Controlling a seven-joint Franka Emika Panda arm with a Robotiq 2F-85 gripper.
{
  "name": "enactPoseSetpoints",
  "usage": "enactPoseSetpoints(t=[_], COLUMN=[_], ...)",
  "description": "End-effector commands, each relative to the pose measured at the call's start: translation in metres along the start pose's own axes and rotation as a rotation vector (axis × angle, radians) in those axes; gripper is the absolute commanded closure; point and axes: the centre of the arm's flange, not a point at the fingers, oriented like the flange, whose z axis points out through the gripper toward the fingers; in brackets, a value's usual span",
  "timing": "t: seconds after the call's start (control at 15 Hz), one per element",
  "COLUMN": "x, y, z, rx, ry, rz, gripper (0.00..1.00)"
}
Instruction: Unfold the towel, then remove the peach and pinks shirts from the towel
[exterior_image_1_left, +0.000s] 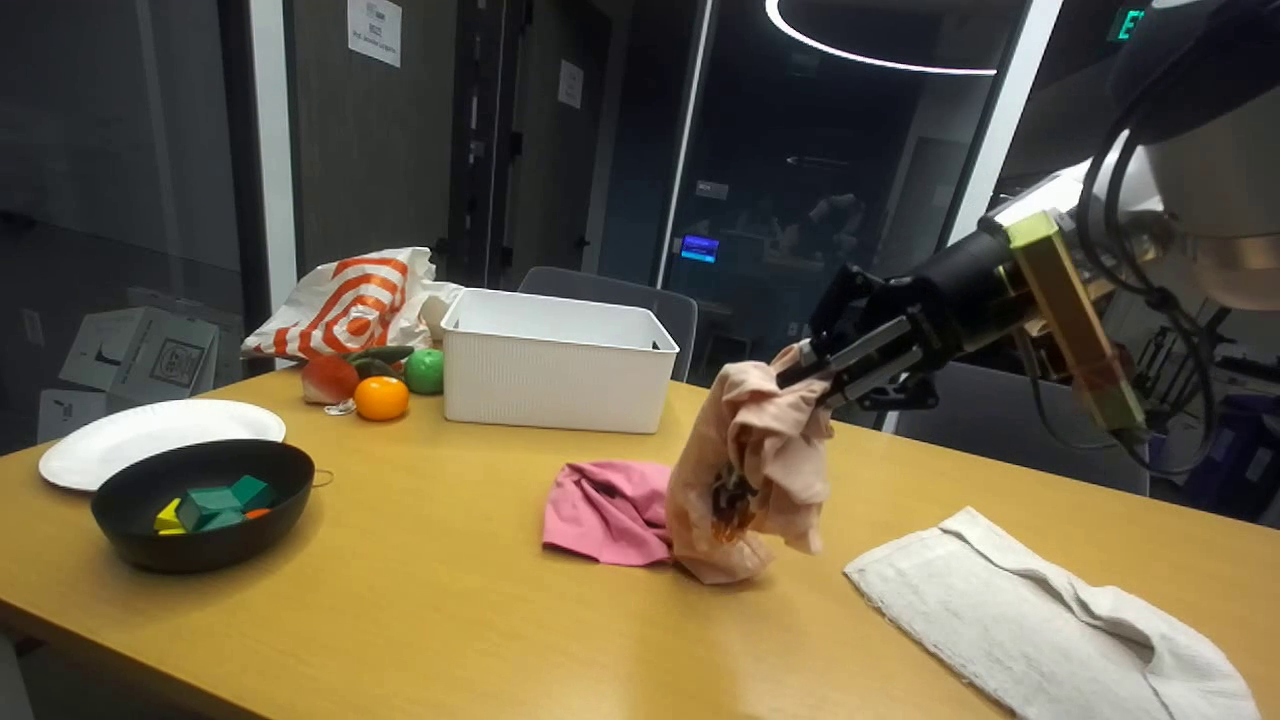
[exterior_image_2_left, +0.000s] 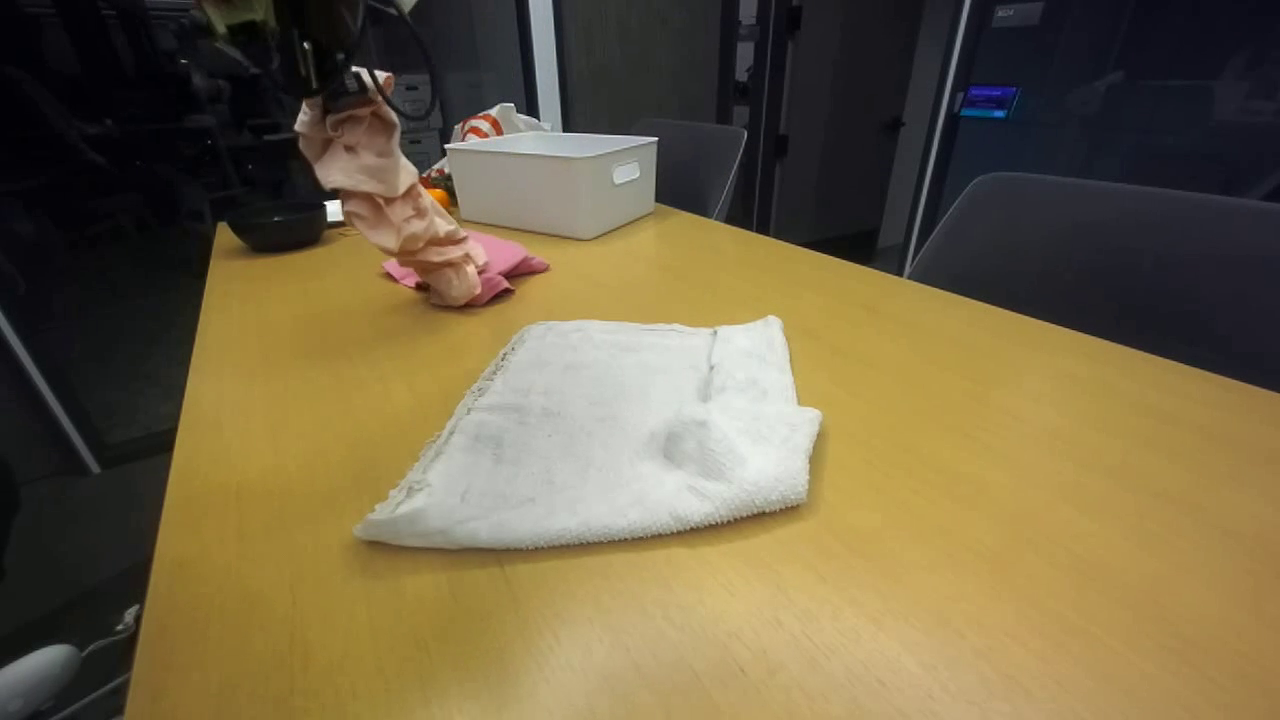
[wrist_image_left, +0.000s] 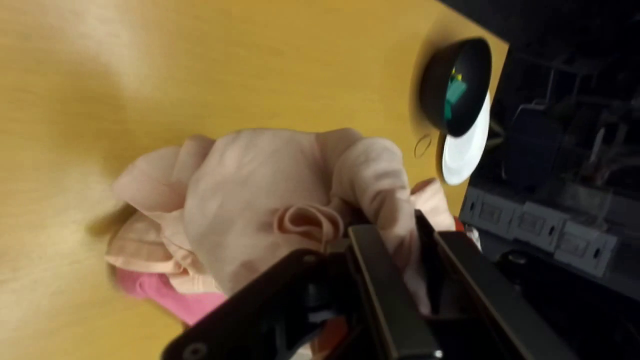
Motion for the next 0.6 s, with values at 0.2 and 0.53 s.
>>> enactPoseSetpoints(t=[0.2,0.53], x=[-0.006,-0.008], y=[0.057,0.079], z=[0.042,0.053], rx=[0.042,0.077], ry=[-0.405,-0.668], rz=[-0.007,-0.020], gripper=[0.91,0.46])
